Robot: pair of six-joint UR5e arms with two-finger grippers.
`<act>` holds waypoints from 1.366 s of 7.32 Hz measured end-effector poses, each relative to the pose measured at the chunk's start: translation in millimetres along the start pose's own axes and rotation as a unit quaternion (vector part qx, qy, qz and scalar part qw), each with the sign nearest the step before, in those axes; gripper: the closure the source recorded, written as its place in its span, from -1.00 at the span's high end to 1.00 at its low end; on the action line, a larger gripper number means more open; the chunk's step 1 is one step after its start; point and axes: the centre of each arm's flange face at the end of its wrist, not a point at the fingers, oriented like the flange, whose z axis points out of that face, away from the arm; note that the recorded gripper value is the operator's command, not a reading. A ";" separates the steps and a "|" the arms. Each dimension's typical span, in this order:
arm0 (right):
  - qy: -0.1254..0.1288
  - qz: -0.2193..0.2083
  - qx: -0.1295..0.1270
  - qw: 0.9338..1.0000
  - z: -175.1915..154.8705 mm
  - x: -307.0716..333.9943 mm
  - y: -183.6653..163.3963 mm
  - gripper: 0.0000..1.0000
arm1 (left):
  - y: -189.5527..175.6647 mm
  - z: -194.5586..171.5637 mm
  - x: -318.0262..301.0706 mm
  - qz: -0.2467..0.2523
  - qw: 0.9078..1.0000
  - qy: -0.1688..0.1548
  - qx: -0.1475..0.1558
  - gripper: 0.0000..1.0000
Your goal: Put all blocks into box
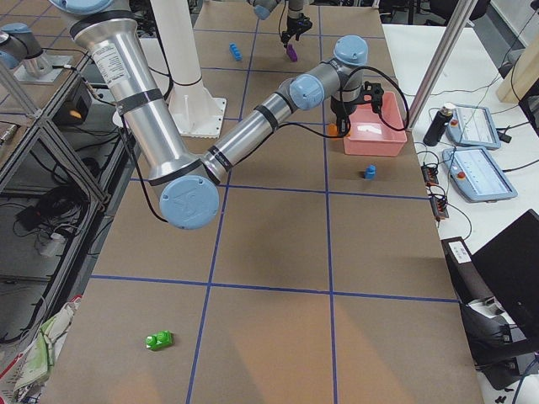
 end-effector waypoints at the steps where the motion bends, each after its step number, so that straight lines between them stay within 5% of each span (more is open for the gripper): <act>1: -0.001 -0.001 0.000 1.000 1.4 -6.5 -0.5 -1.00 | -5.5 9.0 1.6 0.004 1.000 -0.003 -0.006 1.00; 4: -0.003 -0.007 0.003 1.000 -0.4 -16.5 -3.3 -1.00 | -15.3 44.1 3.3 0.018 1.000 0.000 -0.012 0.99; 5: -0.004 -0.009 0.003 1.000 -1.1 -20.1 -3.9 -1.00 | -15.1 53.5 0.7 0.021 1.000 0.001 -0.011 0.57; 6: -0.006 -0.012 0.005 1.000 -2.3 -24.1 -4.6 -1.00 | -15.4 58.4 -0.3 0.022 1.000 0.003 -0.010 -0.34; 7: -0.006 -0.013 0.005 1.000 -2.7 -26.3 -4.8 -1.00 | -15.8 58.0 0.9 0.023 1.000 0.007 -0.008 -0.99; 10: -0.008 -0.016 0.006 1.000 -3.7 -29.0 -3.9 -1.00 | 3.4 32.0 15.8 0.011 0.999 0.049 -0.017 -1.00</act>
